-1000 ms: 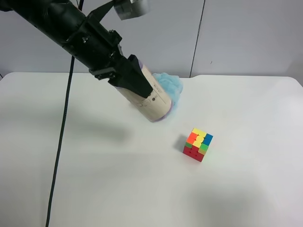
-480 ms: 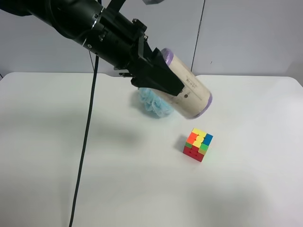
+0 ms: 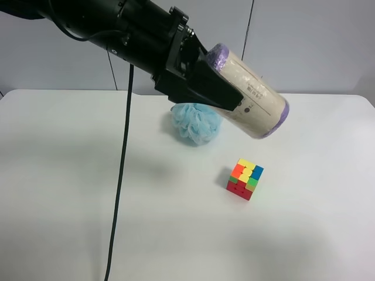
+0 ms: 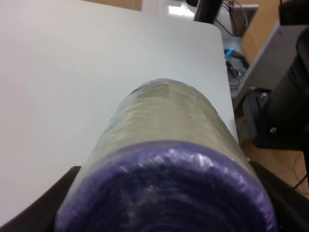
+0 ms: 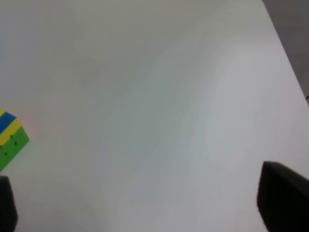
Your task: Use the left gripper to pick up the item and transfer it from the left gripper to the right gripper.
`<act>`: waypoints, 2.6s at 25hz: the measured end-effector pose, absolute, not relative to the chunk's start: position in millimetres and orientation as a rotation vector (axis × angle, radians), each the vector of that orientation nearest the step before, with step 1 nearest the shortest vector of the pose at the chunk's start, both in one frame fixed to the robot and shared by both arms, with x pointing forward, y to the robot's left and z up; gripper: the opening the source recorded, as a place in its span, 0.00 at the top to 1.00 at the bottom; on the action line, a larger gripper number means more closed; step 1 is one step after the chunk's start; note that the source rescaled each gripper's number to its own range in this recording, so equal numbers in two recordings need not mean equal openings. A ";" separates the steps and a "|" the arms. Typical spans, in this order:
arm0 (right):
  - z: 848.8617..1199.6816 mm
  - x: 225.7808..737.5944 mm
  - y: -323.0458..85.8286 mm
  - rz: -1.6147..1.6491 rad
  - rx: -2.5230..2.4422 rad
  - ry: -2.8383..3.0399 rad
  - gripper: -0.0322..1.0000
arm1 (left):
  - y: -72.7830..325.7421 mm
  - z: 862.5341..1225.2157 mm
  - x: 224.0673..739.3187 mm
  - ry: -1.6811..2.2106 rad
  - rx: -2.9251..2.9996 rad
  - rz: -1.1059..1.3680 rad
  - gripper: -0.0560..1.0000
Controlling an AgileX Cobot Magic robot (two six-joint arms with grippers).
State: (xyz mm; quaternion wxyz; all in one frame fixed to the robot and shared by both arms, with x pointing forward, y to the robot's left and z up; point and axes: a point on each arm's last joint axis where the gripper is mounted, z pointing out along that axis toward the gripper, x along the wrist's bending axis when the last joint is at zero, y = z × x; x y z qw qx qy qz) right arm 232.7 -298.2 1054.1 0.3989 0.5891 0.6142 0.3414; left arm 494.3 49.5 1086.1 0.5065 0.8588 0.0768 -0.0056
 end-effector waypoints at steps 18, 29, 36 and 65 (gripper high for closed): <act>1061.6 240.0 -293.3 0.884 1.513 1.636 0.00 | 49.4 1086.0 491.6 0.032 2.081 0.036 0.94; 1125.5 322.6 -275.4 0.863 1.370 2.067 0.00 | 49.4 1086.0 491.9 0.034 2.081 0.039 0.94; 1113.9 365.6 -227.5 0.812 1.064 2.469 0.00 | 49.4 1086.0 491.9 0.034 2.081 0.039 0.94; 1098.9 425.9 -144.9 0.801 0.483 2.763 0.00 | 49.4 1085.8 489.2 -0.060 2.083 0.052 0.94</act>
